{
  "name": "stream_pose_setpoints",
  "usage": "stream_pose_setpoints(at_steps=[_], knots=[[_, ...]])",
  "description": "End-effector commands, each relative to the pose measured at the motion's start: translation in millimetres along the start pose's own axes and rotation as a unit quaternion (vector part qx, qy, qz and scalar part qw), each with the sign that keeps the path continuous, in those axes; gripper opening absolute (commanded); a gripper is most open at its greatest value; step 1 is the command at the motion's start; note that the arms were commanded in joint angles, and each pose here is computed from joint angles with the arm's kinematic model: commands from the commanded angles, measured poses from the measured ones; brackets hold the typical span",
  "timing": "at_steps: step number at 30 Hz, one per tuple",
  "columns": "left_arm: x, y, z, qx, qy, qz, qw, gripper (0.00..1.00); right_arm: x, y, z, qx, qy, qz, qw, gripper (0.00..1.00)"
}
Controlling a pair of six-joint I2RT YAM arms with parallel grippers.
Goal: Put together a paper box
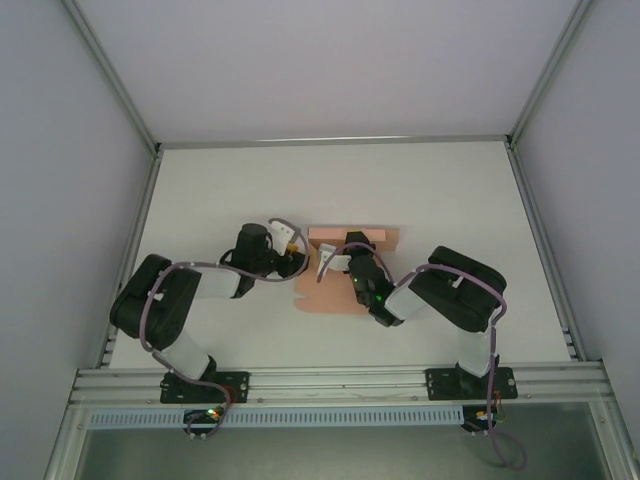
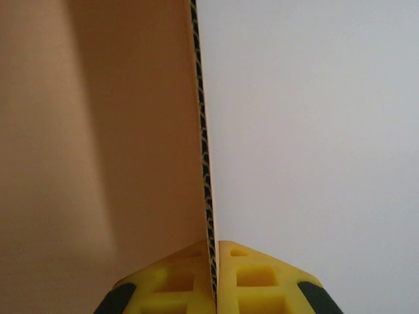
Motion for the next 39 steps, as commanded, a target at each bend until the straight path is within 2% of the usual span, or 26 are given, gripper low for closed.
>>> stream_pose_setpoints(at_steps=[1,5,8,12,15,19,23,27,30,39], knots=[[20,-12,-13,-0.028,-0.019,-0.062,0.998,0.51,-19,83,19,0.147,0.002,0.105,0.984,0.0],[31,-6,-19,-0.019,-0.04,-0.06,0.997,0.5,-18,84,20,0.156,-0.001,0.099,0.983,0.0],[41,-14,-19,-0.046,-0.049,-0.07,0.995,0.55,-16,88,22,0.183,-0.004,0.095,0.979,0.0],[37,-33,-13,-0.103,-0.027,-0.085,0.991,0.57,-16,83,20,0.183,-0.003,0.09,0.979,0.0],[32,-32,-12,-0.105,-0.018,-0.085,0.991,0.58,-17,82,19,0.192,-0.003,0.077,0.978,0.0],[26,-35,-15,-0.126,0.001,-0.075,0.989,0.64,-15,82,18,0.196,-0.004,0.074,0.978,0.0],[22,-26,-20,-0.105,0.002,-0.074,0.992,0.64,-14,77,18,0.193,-0.006,0.067,0.979,0.0],[35,-15,-27,-0.063,-0.021,-0.076,0.995,0.56,-10,75,19,0.197,-0.012,0.067,0.978,0.0],[48,-3,-34,-0.026,-0.039,-0.07,0.996,0.55,-8,77,22,0.212,-0.015,0.068,0.975,0.0],[70,-2,-38,-0.001,-0.076,-0.075,0.994,0.45,-6,79,24,0.228,-0.015,0.057,0.972,0.0]])
Point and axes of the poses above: each hand's point on the last joint's axis, 136 mm out from that joint toward the fingers, its own z axis back along the fingers, its own y axis along the line the jaws close on, x = y × z, the point moved 3 cm from there along z, back along the fingers, and after that the axes turned 1 degree about z, right-handed, at the moved point
